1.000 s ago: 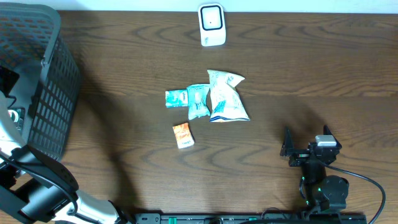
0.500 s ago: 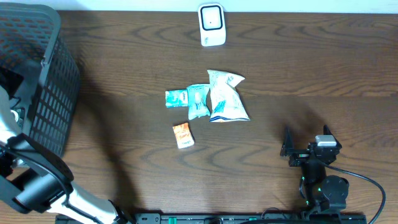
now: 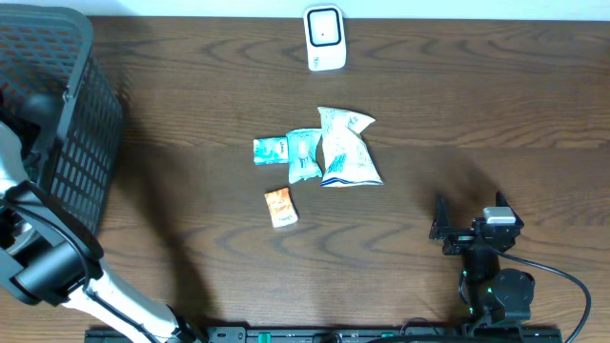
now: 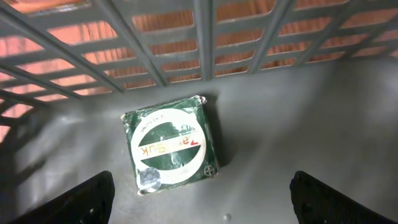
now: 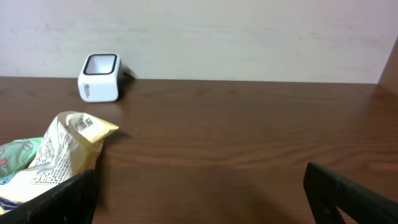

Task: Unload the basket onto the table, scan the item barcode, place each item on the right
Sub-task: 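Lower the left gripper onto the green Zam-Buk tin and grasp it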

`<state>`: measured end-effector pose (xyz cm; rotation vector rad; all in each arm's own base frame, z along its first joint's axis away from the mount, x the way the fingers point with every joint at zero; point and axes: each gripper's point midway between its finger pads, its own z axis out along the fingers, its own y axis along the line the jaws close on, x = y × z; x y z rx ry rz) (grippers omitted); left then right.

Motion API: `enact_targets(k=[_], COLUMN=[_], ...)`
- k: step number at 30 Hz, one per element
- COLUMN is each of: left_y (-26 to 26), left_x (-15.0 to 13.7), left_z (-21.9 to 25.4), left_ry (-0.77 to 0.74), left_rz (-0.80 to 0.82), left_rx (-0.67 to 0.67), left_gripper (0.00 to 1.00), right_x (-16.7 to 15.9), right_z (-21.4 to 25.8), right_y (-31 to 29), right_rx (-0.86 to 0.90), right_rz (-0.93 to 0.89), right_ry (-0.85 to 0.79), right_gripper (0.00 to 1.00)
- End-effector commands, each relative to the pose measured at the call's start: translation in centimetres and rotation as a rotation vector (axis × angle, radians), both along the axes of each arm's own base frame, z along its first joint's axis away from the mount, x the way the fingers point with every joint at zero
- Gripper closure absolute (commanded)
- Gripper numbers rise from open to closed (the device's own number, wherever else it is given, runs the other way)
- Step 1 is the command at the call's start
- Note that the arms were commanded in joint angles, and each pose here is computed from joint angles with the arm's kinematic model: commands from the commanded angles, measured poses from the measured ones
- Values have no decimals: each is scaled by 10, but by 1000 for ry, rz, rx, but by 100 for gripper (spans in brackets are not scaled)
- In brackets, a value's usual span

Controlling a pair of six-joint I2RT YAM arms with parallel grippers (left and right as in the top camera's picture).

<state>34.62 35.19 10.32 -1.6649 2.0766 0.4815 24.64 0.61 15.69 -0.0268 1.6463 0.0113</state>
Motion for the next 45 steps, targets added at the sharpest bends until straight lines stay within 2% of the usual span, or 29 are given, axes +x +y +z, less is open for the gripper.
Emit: enact_targets(k=[1,10,25,45], left_y=[5,14,9,14], left_x=[-7,-17,-11,-12], left_z=[-8,-9,-19,-57], left_ry=[5,-15,-31,13], left_rz=[59,110,91,101], left_rx=[-2,-13,-54,-84], left_gripper=[11,11,11,11], right_x=[0,0,0,0], right_z=[-1,-1,-1,-1], right_y=[0,0,0,0], right_rx=[-8,-8,-8,-8], right_rz=[0,0,0,0], right_ry=[0,0,0,0], right_gripper=[1,1,1,1])
